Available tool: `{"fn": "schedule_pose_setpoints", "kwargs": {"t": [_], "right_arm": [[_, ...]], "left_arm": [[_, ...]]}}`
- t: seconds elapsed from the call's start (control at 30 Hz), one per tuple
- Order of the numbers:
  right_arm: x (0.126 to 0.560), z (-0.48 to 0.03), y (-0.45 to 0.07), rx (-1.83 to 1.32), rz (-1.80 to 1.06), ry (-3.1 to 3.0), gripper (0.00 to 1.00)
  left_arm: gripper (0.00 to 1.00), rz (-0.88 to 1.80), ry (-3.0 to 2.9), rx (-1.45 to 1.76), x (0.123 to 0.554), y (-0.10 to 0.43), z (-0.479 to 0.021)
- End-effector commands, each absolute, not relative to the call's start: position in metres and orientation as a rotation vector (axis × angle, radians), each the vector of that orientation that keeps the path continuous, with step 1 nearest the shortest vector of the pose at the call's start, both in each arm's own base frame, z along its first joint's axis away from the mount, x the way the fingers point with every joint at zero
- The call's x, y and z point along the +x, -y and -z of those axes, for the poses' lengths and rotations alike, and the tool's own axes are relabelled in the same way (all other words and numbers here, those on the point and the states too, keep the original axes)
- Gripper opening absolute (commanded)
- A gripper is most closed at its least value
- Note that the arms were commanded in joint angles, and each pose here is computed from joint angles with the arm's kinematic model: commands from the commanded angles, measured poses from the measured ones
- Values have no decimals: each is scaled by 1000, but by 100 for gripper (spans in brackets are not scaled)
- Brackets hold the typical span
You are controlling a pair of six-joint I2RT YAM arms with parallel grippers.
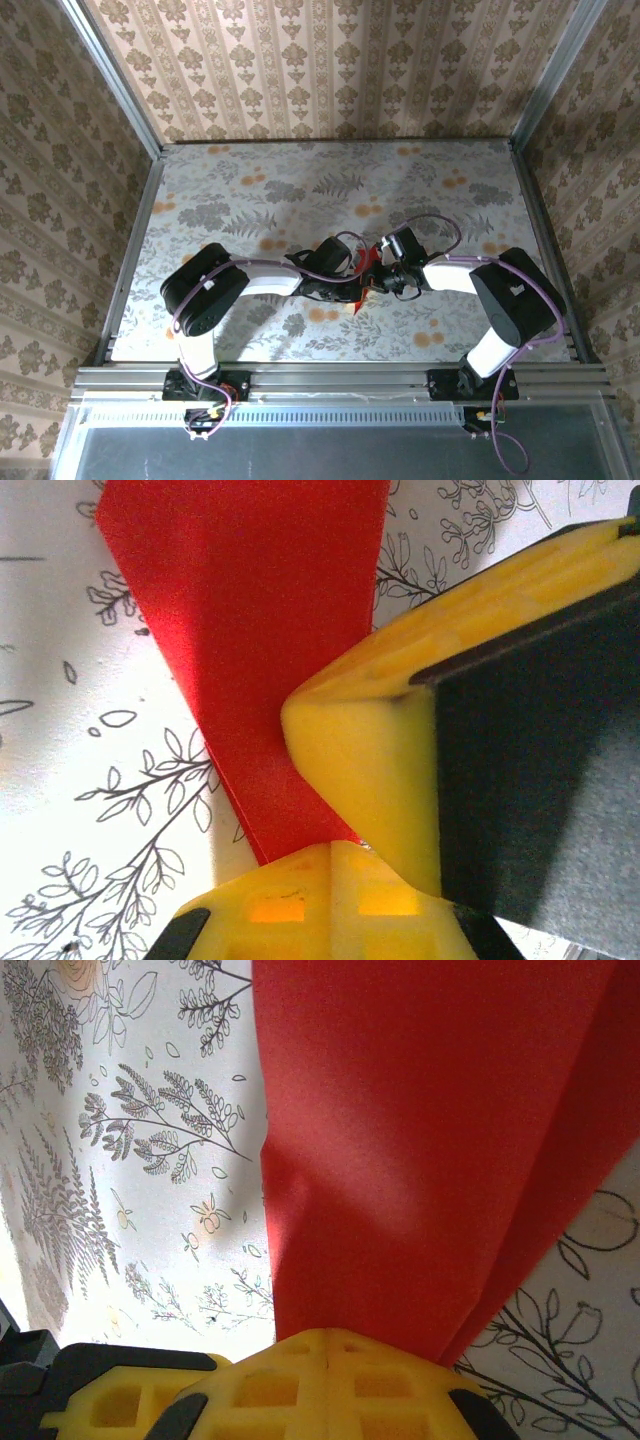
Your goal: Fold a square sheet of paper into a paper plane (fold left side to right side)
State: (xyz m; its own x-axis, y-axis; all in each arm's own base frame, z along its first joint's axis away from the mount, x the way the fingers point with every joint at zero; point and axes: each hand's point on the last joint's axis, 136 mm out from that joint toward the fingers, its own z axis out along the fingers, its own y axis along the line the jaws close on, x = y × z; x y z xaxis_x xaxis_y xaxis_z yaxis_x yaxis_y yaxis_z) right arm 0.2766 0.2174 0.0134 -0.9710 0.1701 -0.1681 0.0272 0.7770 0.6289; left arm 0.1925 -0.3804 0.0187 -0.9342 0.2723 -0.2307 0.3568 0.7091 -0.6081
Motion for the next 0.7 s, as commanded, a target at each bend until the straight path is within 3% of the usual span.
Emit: {"fn": "schedule_pose_setpoints", "kwargs": {"t": [0.0, 0.67], "right_arm": [[287, 2, -195, 194, -813, -2769, 0], [323, -9, -185, 222, -871, -2683, 0]], "left_arm": [[0, 602, -3072, 491, 163, 313, 47], [0, 574, -3110, 494, 157, 309, 58]]}}
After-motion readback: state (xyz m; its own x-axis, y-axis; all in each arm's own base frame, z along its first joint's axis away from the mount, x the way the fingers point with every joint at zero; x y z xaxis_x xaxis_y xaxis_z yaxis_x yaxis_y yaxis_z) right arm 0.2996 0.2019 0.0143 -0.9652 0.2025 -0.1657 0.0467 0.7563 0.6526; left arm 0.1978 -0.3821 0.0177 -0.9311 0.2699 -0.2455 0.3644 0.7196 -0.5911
